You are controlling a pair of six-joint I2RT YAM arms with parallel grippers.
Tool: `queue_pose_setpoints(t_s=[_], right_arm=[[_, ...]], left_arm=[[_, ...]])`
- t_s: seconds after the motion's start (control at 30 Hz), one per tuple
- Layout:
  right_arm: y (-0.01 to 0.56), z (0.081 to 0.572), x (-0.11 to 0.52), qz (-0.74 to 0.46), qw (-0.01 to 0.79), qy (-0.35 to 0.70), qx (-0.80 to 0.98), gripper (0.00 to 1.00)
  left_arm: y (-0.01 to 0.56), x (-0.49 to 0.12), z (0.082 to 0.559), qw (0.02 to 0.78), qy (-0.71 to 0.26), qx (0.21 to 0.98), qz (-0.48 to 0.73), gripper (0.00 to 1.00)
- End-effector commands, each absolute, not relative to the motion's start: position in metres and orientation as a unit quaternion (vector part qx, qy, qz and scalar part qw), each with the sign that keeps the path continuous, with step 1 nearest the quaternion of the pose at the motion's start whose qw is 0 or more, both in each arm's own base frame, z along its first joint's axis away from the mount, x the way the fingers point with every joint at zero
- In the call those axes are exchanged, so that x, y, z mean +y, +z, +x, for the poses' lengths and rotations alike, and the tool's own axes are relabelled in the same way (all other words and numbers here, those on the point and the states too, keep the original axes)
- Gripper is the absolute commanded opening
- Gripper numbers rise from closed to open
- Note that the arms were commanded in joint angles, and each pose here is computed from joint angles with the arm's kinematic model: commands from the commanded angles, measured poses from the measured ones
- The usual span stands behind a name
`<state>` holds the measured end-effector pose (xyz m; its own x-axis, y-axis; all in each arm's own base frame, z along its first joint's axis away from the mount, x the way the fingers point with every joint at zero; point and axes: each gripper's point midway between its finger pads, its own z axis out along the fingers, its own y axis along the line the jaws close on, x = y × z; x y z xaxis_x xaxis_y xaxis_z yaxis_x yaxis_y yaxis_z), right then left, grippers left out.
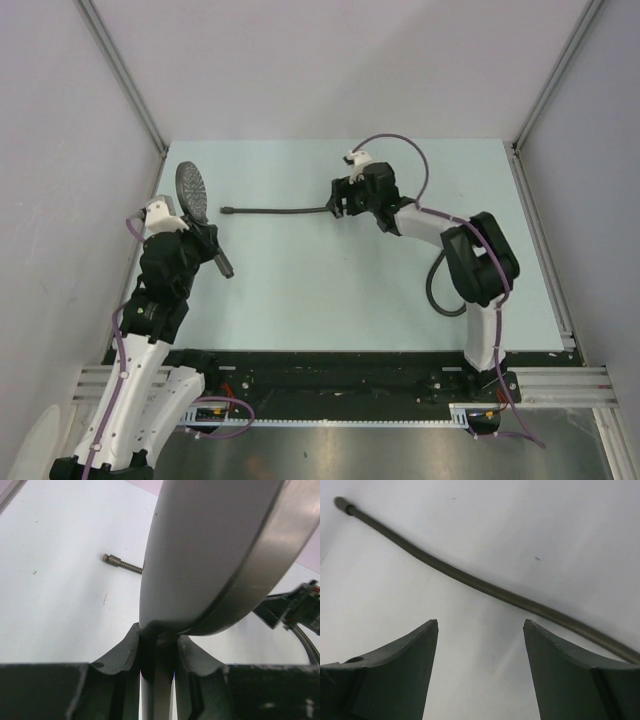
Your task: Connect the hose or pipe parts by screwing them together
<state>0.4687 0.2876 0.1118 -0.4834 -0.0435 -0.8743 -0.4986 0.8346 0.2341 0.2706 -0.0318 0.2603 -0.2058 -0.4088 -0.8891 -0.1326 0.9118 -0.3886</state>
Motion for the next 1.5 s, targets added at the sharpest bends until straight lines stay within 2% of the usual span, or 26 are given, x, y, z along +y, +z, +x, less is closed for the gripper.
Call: queue_pose_setpoints(t_s=[0.0, 0.03, 0.07, 0.13, 0.4, 0.67, 0.77, 0.87, 0.9, 0.93, 0.97, 1.03, 1.07, 1.13, 1.17, 1.2, 1.27, 1.4, 1.47], right_arm=[[0.13, 0.478, 0.345, -0.246, 0.473, 0.31, 0.787, 0.74], [0.104, 0.482, 0.349, -0.246, 0.45, 0.309, 0.801, 0.74], [0.115, 0.493, 0.356, -0.243, 0.449, 0.308, 0.803, 0.75], [0.088, 0.5, 0.362, -0.237, 0.422, 0.303, 0.821, 0.77], [0.069, 0.519, 0.388, -0.221, 0.402, 0.328, 0.825, 0.79], [0.039, 0.484, 0.393, -0.29, 0.349, 0.296, 0.841, 0.77], [0.036, 0.472, 0.393, -0.328, 0.341, 0.277, 0.837, 0.73], [0.032, 0.462, 0.394, -0.364, 0.35, 0.231, 0.832, 0.62], [0.03, 0.454, 0.399, -0.378, 0.352, 0.219, 0.828, 0.52], [0.035, 0.458, 0.397, -0.383, 0.369, 0.194, 0.824, 0.47], [0.026, 0.452, 0.393, -0.401, 0.367, 0.174, 0.821, 0.35], [0.035, 0.448, 0.395, -0.417, 0.39, 0.147, 0.808, 0.27], [0.037, 0.445, 0.392, -0.434, 0.393, 0.134, 0.8, 0.18], [0.034, 0.43, 0.383, -0.451, 0.392, 0.125, 0.792, 0.11], [0.066, 0.426, 0.383, -0.459, 0.418, 0.134, 0.773, 0.08], [0.054, 0.41, 0.371, -0.476, 0.402, 0.135, 0.771, 0.07], [0.077, 0.397, 0.363, -0.484, 0.401, 0.152, 0.763, 0.05], [0.057, 0.359, 0.323, -0.494, 0.32, 0.137, 0.797, 0.04], [0.032, 0.344, 0.294, -0.477, 0.286, 0.082, 0.827, 0.07]], left_arm=[[0.292, -0.034, 0.273, 0.642, -0.137, 0.734, -0.175, 0.0], [0.291, -0.035, 0.273, 0.641, -0.138, 0.735, -0.175, 0.0], [0.292, -0.035, 0.272, 0.642, -0.139, 0.733, -0.175, 0.0], [0.293, -0.035, 0.272, 0.643, -0.14, 0.732, -0.174, 0.0], [0.292, -0.035, 0.272, 0.642, -0.141, 0.733, -0.176, 0.0], [0.293, -0.035, 0.272, 0.643, -0.138, 0.733, -0.174, 0.0], [0.291, -0.036, 0.273, 0.641, -0.14, 0.735, -0.174, 0.0], [0.291, -0.034, 0.273, 0.642, -0.138, 0.734, -0.176, 0.0], [0.291, -0.034, 0.272, 0.642, -0.137, 0.734, -0.176, 0.0], [0.292, -0.034, 0.272, 0.642, -0.138, 0.733, -0.176, 0.0], [0.291, -0.034, 0.272, 0.642, -0.137, 0.734, -0.176, 0.0], [0.29, -0.034, 0.272, 0.641, -0.138, 0.734, -0.176, 0.0], [0.289, -0.034, 0.273, 0.639, -0.137, 0.736, -0.177, 0.0], [0.287, -0.036, 0.275, 0.636, -0.14, 0.738, -0.177, 0.0], [0.286, -0.036, 0.275, 0.635, -0.139, 0.739, -0.177, 0.0], [0.286, -0.036, 0.276, 0.635, -0.138, 0.74, -0.177, 0.0], [0.284, -0.036, 0.277, 0.632, -0.137, 0.742, -0.178, 0.0], [0.28, -0.037, 0.278, 0.627, -0.137, 0.746, -0.179, 0.01], [0.277, -0.038, 0.279, 0.623, -0.141, 0.747, -0.184, 0.0]])
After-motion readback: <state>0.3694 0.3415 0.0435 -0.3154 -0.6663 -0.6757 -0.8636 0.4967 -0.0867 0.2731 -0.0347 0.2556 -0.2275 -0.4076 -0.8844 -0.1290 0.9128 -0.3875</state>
